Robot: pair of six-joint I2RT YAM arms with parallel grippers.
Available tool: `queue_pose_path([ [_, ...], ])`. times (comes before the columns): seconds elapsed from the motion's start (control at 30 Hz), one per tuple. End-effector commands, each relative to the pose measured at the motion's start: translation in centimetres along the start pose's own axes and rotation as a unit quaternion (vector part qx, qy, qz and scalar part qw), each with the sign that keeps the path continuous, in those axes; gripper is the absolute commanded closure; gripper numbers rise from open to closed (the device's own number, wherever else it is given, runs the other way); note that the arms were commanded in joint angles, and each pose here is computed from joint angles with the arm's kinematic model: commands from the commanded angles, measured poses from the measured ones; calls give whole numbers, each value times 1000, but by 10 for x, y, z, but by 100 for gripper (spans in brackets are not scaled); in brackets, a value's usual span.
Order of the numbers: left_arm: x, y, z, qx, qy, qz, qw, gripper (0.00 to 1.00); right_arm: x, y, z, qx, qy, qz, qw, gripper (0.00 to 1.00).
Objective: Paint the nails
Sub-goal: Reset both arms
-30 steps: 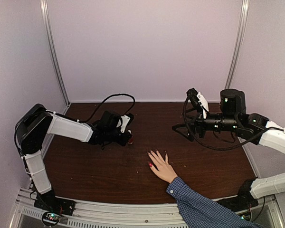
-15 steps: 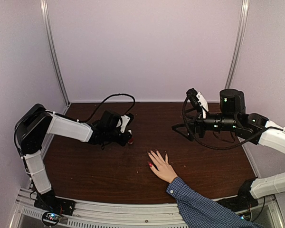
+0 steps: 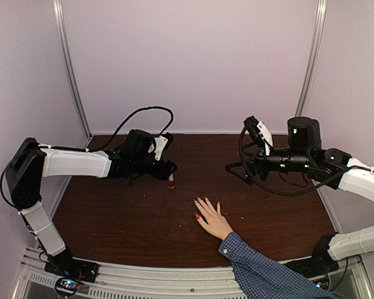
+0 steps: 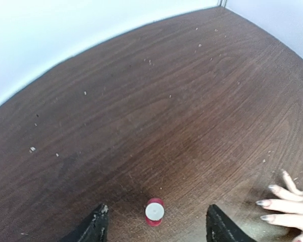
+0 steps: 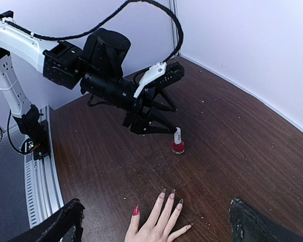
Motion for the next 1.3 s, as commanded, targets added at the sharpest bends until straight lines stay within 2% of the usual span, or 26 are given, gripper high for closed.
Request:
queue_pose_path([
  [0.0, 36, 48, -1, -5, -6, -33, 999, 29, 4, 10, -3, -4, -7, -10, 1000, 0],
  [0.03, 43, 54, 0, -6, -6, -32, 999, 27, 4, 11, -4, -4, -12, -12, 1000, 0],
  [0.07, 50, 60, 1, -6, -4, -33, 999, 17, 6, 12, -6, -5, -19, -14, 1000, 0],
  [0.13, 66, 71, 4, 0, -15, -39, 999, 4, 9, 16, -11, -9, -33, -21, 999, 0],
  [0.17, 75, 76, 7, 7, -19, -45, 999, 3, 10, 18, -14, -15, -43, -22, 999, 0],
  [0.33, 124, 80, 48, 93, -2, -66, 993, 2, 21, 19, -42, -62, -97, -32, 993, 0],
  [0.43, 151, 66, 68, 130, 37, -78, 988, 2, 27, 13, -62, -106, -120, -43, 986, 0],
  [0.57, 165, 32, 86, 171, 97, -51, 979, 2, 32, -3, -86, -159, -146, -44, 975, 0],
  [0.7, 159, -16, 93, 210, 143, -9, 967, 2, 32, -32, -101, -191, -176, -30, 965, 0],
  [0.93, 140, -85, 91, 263, 159, 46, 950, 2, 29, -87, -108, -229, -216, 1, 949, 0],
  [1.07, 134, -104, 89, 273, 156, 51, 948, 2, 28, -113, -105, -244, -215, 2, 946, 0],
  [1.27, 128, -110, 89, 270, 151, 49, 950, 2, 31, -133, -102, -248, -225, -3, 942, 0],
])
Point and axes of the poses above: each gripper's point midway between its finger pads, its own x axis back along the fingers, its own z axis along the line the jaws close on, y = z × x, the point moved 9 cm from there along x, back along the fingers, and after that the axes turned 1 degree about x, right-handed, at the moved point
